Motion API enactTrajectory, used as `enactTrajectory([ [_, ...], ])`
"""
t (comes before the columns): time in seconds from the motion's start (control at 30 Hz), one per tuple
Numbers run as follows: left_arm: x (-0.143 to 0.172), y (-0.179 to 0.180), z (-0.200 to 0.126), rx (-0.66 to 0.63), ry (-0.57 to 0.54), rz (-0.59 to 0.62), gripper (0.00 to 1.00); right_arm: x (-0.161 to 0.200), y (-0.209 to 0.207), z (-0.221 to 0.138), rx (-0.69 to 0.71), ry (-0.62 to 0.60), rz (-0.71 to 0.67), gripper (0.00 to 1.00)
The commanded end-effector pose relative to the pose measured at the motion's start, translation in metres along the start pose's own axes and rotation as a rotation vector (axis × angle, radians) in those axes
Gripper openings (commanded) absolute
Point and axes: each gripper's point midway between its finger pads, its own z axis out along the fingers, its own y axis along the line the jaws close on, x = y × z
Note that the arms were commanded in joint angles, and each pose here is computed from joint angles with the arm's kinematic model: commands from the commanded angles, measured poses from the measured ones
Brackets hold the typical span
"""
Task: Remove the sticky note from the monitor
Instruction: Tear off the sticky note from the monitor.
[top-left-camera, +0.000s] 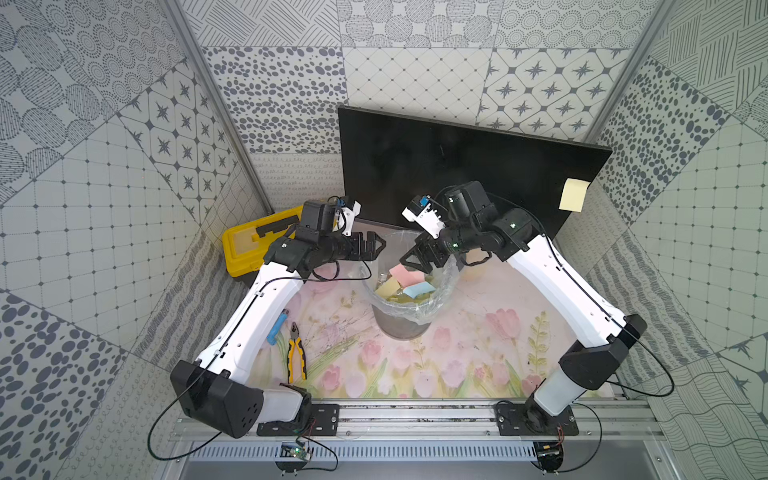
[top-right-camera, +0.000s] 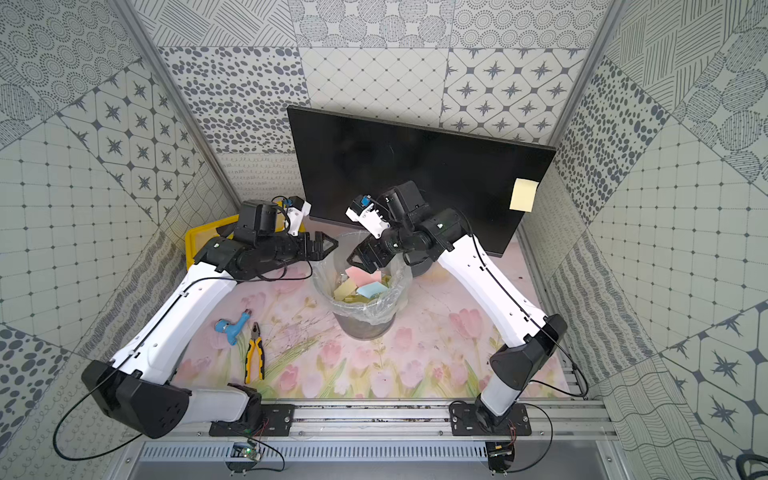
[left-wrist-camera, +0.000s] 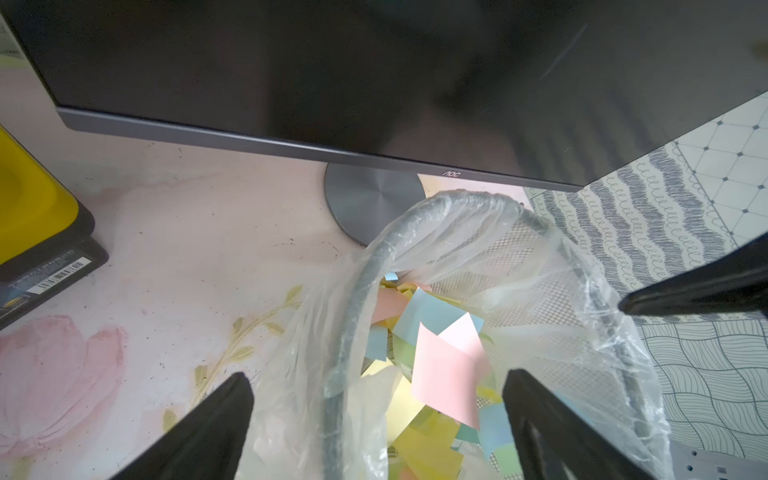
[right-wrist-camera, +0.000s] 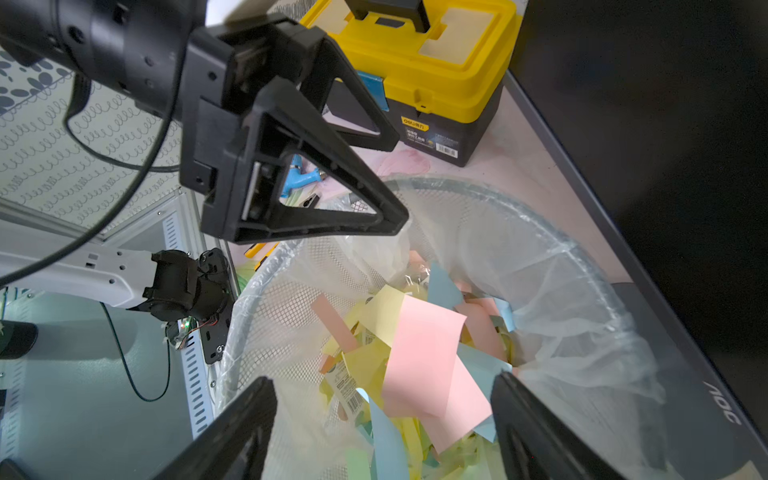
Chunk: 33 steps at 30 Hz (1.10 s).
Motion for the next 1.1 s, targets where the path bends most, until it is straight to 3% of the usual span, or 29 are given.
enactTrajectory([
  [0.0,-0.047,-0.01,-0.017,0.013,-0.197,0.102,0.99,-0.031,-0.009,-0.046,0.097,-0.142,0.018,0.87],
  [0.4,-0.118,-0.061,-0.036,0.213,-0.462,0.217,0.99,-0.038,-0.053,-0.164,0.403,-0.361,0.147,0.96],
  [0.77,-0.135,-0.123,0.0,0.358,-0.513,0.384,0.99,-0.012,-0.081,-0.273,0.618,-0.566,0.279,0.97],
  [1.07,-0.138,-0.164,0.021,0.45,-0.502,0.467,0.99,0.021,-0.113,-0.321,0.71,-0.649,0.43,0.97],
])
